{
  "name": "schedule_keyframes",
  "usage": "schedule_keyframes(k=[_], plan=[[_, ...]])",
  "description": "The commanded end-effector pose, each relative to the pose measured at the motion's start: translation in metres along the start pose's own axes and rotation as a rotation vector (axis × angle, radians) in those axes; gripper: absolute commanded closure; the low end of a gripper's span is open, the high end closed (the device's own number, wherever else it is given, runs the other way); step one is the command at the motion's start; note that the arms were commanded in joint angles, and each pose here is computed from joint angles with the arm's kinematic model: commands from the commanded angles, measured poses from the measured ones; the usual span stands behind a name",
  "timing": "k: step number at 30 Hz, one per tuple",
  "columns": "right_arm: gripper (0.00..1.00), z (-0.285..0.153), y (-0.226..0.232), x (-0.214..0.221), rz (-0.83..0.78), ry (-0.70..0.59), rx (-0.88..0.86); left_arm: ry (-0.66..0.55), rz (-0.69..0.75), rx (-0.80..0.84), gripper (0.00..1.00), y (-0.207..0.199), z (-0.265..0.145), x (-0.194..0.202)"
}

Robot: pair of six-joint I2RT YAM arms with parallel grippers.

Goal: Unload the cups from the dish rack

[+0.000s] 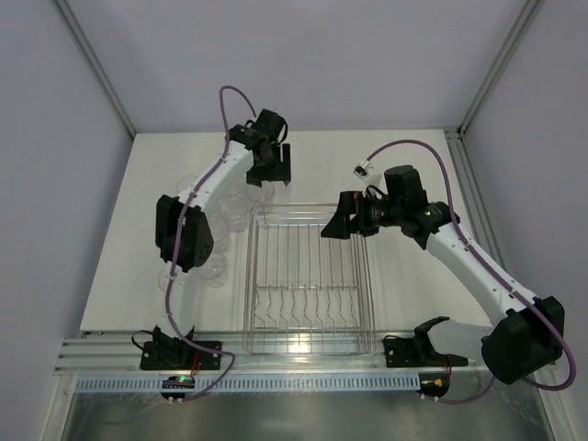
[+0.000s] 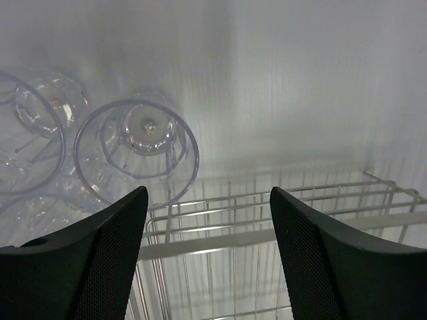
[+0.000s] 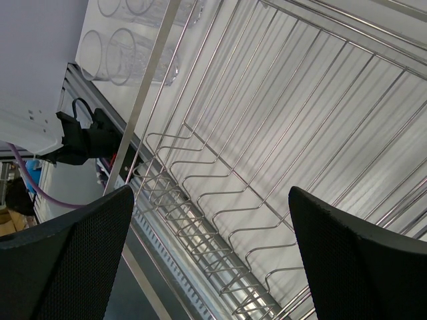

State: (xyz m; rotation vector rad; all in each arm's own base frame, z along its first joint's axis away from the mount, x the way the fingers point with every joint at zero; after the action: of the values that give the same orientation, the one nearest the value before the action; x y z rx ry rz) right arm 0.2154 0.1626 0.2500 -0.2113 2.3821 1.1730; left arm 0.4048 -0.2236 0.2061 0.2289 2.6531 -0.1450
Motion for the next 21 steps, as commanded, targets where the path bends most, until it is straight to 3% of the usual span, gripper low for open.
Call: schedule_keyframes(k=[1, 6, 7, 8, 13, 21], plan=[[0.00, -0.007, 0.011, -0.011, -0.055, -0.044, -0.013, -0.083, -0.033, 0.060, 0.26, -0.008, -0.059, -0.004], [0.00, -0.016, 0.020, -0.015, -0.076, -0.094, -0.011, -0.198, -0.050, 0.122, 0.18, -0.019, -0.121, 0.011], [0.01, -0.018, 0.020, -0.015, -0.079, -0.100, -0.004, -0.175, -0.055, 0.105, 0.12, -0.020, -0.117, 0.025], [0.00, -0.020, 0.022, -0.017, -0.089, -0.108, -0.005, -0.220, -0.060, 0.124, 0.09, -0.020, -0.139, 0.031], [0.00, -0.029, 0.023, -0.013, -0.080, -0.113, 0.039, -0.228, -0.028, 0.097, 0.00, -0.028, -0.161, 0.085], [0.00, -0.029, 0.018, -0.012, -0.048, -0.103, 0.090, -0.229, -0.034, 0.031, 0.00, -0.030, -0.187, 0.156]])
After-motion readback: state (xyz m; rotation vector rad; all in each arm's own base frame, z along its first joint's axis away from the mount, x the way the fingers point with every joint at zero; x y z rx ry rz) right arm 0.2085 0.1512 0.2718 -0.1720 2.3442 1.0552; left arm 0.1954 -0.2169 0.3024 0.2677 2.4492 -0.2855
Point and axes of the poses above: each gripper's point midway between its finger pads, its own z axis out along the fingers, its own y axis along the line the jaws close on, x = y × z, the point moved 8 cm from there along -z, back along the fingers, and after that the axes turned 9 degrees about z, right-handed, at the moved point
